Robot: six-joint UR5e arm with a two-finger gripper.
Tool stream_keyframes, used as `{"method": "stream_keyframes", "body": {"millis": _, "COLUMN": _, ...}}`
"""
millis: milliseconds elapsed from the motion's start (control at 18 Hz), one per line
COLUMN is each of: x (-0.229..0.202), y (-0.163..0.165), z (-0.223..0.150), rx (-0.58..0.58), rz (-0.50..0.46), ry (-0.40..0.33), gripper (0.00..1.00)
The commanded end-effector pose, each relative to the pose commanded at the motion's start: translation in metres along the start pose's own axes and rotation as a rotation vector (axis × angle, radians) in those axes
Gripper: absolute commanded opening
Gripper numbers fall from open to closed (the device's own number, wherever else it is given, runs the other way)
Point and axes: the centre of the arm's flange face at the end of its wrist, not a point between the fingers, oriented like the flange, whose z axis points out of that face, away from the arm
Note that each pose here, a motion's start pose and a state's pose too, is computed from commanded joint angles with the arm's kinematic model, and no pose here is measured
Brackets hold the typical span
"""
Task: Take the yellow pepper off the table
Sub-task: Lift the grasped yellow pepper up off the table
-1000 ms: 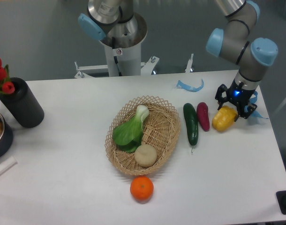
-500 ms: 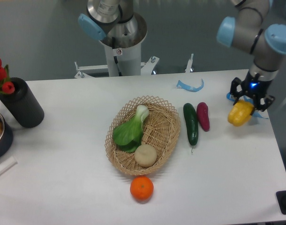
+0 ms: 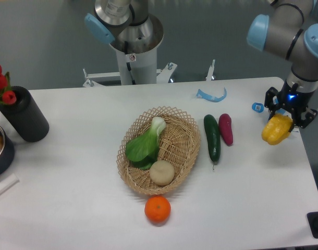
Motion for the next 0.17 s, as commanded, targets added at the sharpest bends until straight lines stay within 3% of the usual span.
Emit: {"method": "stream_keyframes", "body": {"millis": 167, "x": 0.0001, "y": 0.0006, "z": 0.0, "rx": -0.006, "rz": 0.002, "ry": 0.001, "gripper": 0.07}}
